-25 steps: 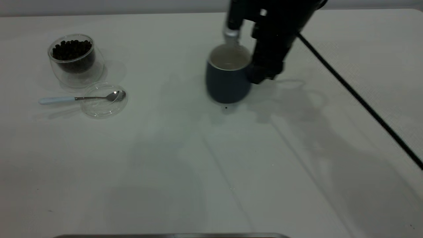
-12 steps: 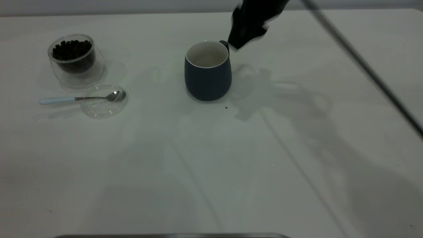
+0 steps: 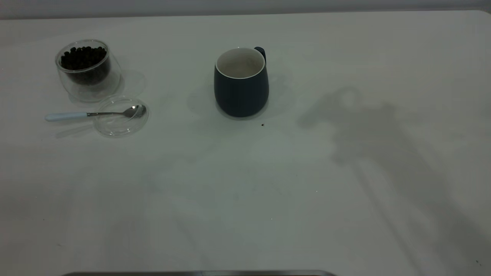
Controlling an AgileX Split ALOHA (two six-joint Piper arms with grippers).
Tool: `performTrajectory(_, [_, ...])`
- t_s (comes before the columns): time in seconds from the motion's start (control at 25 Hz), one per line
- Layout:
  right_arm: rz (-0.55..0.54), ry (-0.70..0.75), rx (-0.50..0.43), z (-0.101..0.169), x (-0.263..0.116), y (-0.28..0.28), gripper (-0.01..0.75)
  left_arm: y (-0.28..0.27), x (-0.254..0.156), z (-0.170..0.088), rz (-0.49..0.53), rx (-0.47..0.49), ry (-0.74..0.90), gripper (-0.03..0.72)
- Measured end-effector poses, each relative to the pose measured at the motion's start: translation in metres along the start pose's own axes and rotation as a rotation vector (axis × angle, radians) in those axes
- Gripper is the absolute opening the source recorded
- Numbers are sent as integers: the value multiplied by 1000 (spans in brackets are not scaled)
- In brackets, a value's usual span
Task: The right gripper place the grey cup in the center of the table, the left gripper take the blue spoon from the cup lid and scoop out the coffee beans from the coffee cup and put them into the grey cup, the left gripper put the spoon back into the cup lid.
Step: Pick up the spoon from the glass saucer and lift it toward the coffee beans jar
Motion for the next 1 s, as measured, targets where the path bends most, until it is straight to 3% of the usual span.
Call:
performTrajectory(0.32, [-80, 40, -44, 31, -49, -68, 459, 0, 0, 0, 0, 0, 0, 590])
performTrajectory(0.76, [-17, 290, 5, 110, -179, -54, 459, 0, 0, 0, 0, 0, 0, 590])
performTrajectory(1.0, [-145, 334, -49, 127, -214, -60, 459, 0, 0, 0, 0, 0, 2, 590])
Point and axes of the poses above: a point on each arm's last joint axis where the gripper is mounted, y pointing out along that axis toward the gripper, z along the wrist's bending axis when the last joint is at zero, x = y × z, the point moved 9 cm from there along y, pointing out along that axis toward the gripper, and after that the axes turned 9 degrees about -y, right-handed, at the moved point
